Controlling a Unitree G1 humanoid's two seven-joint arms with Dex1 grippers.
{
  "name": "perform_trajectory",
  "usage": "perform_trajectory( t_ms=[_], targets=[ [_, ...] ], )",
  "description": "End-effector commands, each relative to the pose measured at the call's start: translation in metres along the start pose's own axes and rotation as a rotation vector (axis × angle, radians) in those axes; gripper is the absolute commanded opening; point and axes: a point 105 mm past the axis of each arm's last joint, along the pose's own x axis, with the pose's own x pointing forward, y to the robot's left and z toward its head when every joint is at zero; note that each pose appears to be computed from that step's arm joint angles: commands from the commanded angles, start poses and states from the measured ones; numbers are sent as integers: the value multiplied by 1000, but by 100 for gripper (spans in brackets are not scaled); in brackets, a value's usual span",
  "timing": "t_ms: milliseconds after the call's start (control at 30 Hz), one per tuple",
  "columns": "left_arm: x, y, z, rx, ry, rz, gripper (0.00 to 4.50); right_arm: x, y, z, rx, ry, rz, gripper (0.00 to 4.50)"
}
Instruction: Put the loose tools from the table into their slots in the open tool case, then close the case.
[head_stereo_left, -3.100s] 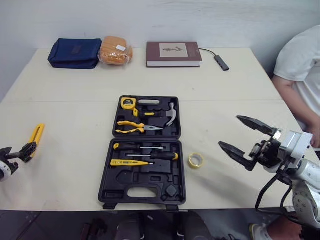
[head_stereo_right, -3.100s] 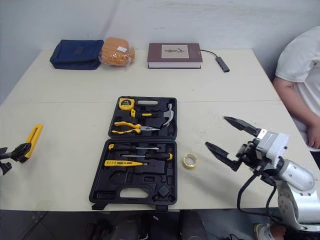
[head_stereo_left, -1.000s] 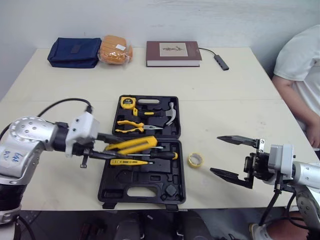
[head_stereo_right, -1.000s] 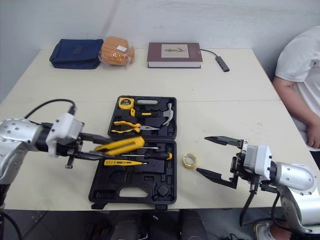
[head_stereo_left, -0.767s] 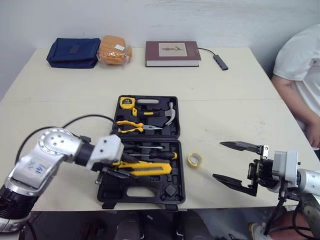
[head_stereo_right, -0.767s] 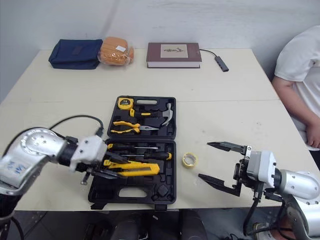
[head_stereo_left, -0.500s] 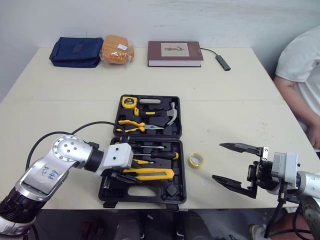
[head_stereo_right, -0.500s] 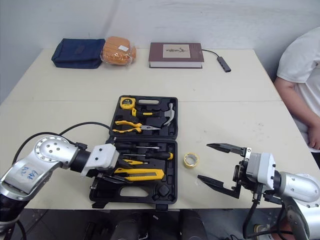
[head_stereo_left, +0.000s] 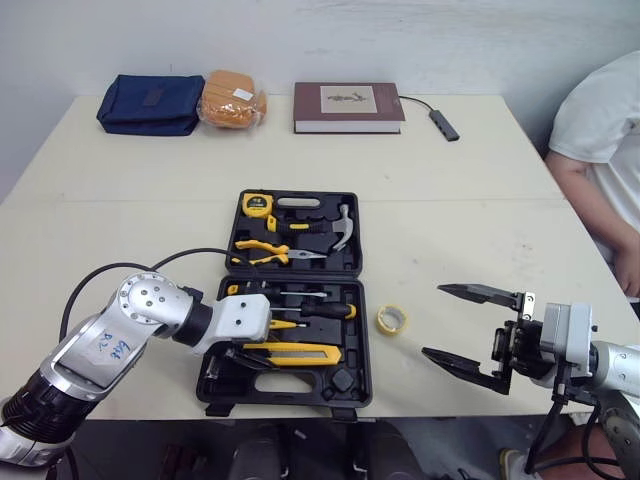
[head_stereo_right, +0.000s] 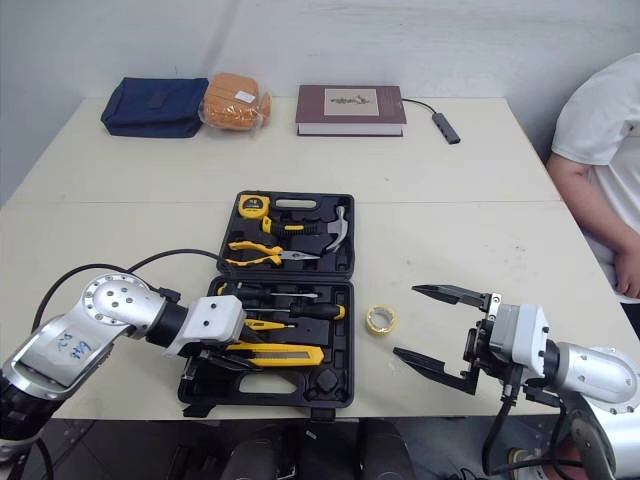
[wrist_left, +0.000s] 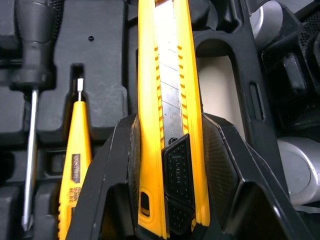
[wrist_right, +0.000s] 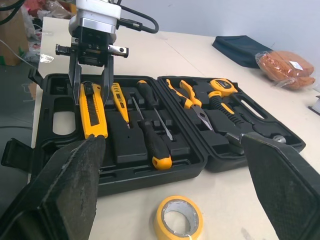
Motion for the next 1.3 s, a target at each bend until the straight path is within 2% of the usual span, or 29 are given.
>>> perform_trajectory(
  t_ms=[33,300,367,500,567,733,767,867,1067,1167,1300],
  targets=[
    [2,3,1,17,19,20,111,3,3,8,-34,-22,3,450],
    [2,-2,-6,-18,62,-21,111,4,4,8,-33,-24,-6,450],
    [2,0,-1,-19,24,-9,111,4,4,8,-33,-23,-6,450],
    [3,0,-1,-27,20,-16,111,4,4,7,-36,-24,-6,450],
    [3,0,0,-20,11,-13,216,5,3,6,-37,-24,-8,450],
    [-4,2,15,61,-70,-36,429,4,2,5,-39,-23,-9,450],
    [-9,2,19,61,-100,-50,447,5,2,5,-40,-24,-12,450],
    [-20,-1,27,75,-176,-94,447,5,1,4,-44,-24,-13,450],
    [-26,7,31,147,-298,-47,447,4,1,2,-43,-21,-21,450],
    [-24,9,36,188,-400,-9,363,4,1,1,-42,-20,-24,450],
    [-15,3,31,173,-454,-7,179,4,1,3,-41,-33,-30,450]
  ],
)
